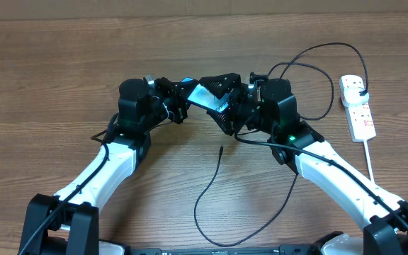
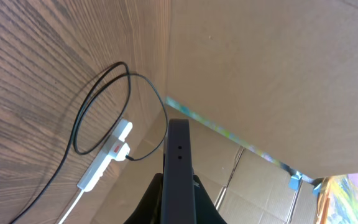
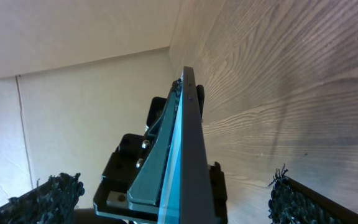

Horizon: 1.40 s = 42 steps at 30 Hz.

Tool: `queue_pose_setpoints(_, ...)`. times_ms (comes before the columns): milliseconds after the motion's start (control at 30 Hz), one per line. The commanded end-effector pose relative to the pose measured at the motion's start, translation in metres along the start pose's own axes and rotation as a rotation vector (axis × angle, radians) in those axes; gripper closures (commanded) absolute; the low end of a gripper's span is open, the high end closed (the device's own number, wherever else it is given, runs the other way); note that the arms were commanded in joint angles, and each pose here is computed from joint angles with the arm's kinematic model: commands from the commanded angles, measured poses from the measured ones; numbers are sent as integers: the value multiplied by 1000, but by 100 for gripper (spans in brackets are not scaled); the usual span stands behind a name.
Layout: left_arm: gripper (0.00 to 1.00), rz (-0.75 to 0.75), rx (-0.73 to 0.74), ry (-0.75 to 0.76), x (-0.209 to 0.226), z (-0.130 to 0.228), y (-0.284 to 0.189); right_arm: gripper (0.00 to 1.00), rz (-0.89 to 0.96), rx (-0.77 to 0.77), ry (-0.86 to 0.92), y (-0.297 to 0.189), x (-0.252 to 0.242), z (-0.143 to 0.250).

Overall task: Plug charger to phone and switch on socket
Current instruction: 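Open the right gripper and pull it away from the phone, then lower the right gripper over the black cable's plug end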

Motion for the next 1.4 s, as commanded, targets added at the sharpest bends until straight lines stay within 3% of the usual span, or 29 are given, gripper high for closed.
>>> queue_pose_setpoints(0, 96, 29, -6, 50, -8, -8, -6, 0, -27, 5, -105, -1, 12, 3)
queue_pose_setpoints(167, 96, 43, 18, 152, -12, -23, -19, 0, -19, -1, -273, -12, 11, -15)
queue_pose_setpoints(400, 96, 73, 55, 320, -17, -47, -44, 0, -5, 131, -404, -40, 0, -33)
queue_pose_setpoints(667, 96, 110, 155, 610, -16, -34, -49, 0, 251, 35, -399, -61, -56, -65)
queue_pose_setpoints(833, 96, 129, 143, 646, -21, -37, -51, 0, 509, -77, -399, -74, -93, -76)
queue_pose_setpoints(1233, 96, 174, 73, 680, -39, -56, -64, 0, 772, -231, -594, -63, -73, -42)
queue_pose_setpoints(1367, 96, 169, 45, 655, -40, -66, -70, 0, 779, -205, -596, -52, -78, -21)
Point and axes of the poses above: each gripper's point midway between its finger pads, its own y axis out along the fingers, its own x axis along the line the jaws close on, z = x × y, the point moved 3 cm from there along -y, back along the fingers, and after that the axes turned 8 degrees about y, right-handed, at the moved point
